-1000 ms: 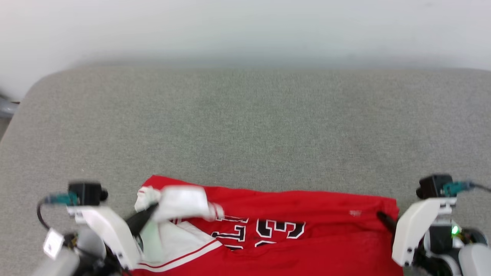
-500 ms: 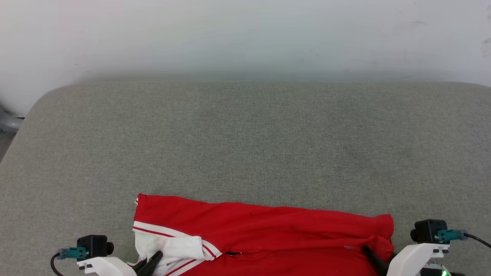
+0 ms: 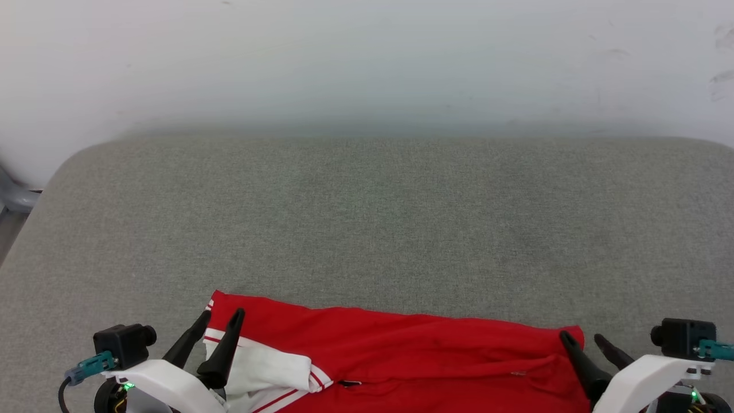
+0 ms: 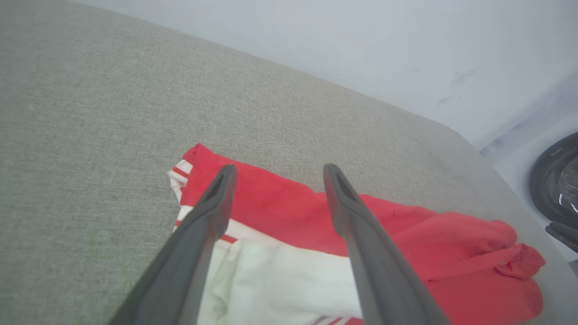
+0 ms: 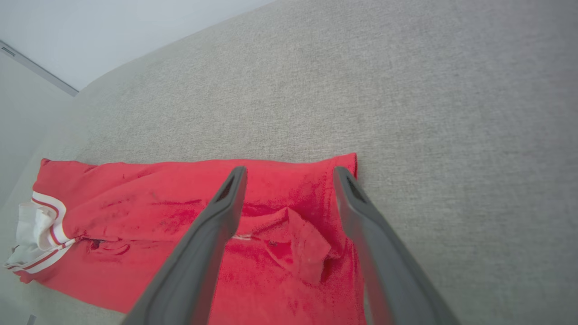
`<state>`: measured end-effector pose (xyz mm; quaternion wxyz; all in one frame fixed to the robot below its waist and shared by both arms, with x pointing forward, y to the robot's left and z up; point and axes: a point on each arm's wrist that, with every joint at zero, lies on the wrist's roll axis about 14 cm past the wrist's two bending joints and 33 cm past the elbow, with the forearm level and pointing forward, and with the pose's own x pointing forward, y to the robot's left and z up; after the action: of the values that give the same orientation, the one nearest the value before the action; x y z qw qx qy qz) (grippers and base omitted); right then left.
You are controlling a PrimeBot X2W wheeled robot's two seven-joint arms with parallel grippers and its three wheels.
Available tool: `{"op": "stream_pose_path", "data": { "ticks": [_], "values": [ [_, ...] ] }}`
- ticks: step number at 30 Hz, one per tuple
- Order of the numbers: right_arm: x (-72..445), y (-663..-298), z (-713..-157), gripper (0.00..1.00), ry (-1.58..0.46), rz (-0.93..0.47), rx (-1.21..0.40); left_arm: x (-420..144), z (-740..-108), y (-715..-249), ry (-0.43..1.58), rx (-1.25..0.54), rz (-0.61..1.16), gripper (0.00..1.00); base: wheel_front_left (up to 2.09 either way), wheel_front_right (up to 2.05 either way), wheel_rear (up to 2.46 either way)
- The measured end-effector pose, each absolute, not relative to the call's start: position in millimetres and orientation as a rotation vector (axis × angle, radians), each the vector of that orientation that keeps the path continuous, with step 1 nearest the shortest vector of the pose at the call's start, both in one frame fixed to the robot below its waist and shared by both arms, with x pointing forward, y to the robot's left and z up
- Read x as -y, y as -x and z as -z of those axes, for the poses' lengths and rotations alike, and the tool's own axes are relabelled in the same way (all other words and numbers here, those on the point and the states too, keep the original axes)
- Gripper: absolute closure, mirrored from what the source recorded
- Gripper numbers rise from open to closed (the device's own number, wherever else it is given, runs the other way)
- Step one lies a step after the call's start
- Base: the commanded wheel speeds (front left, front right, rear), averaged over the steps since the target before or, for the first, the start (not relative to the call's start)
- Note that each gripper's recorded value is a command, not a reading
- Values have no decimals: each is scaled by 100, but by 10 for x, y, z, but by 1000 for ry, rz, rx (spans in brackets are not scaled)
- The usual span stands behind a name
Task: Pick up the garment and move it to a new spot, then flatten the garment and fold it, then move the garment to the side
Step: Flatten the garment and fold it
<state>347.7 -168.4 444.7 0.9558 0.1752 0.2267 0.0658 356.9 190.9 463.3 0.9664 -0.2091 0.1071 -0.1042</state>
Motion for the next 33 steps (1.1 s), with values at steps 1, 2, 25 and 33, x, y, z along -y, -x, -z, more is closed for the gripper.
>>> {"op": "stream_pose_path", "data": {
  "ticks": [1,2,25,33],
  "values": [
    [1727,-3479,-4466,0,-353,-123,-459,-1901,-4696,-3590,430,-188,210,0,0,0,0],
    [1775,-3478,-4480,0,-351,-112,-460,-1901,-4744,-3602,414,-165,208,0,0,0,0],
    [1983,-3365,-4256,0,-211,-110,-714,-2112,-5256,-3488,137,108,11,0,0,0,0],
    [1806,-3479,-3923,0,-235,-160,-836,-2103,-5176,-3580,140,94,4,0,0,0,0]
  ]
}}
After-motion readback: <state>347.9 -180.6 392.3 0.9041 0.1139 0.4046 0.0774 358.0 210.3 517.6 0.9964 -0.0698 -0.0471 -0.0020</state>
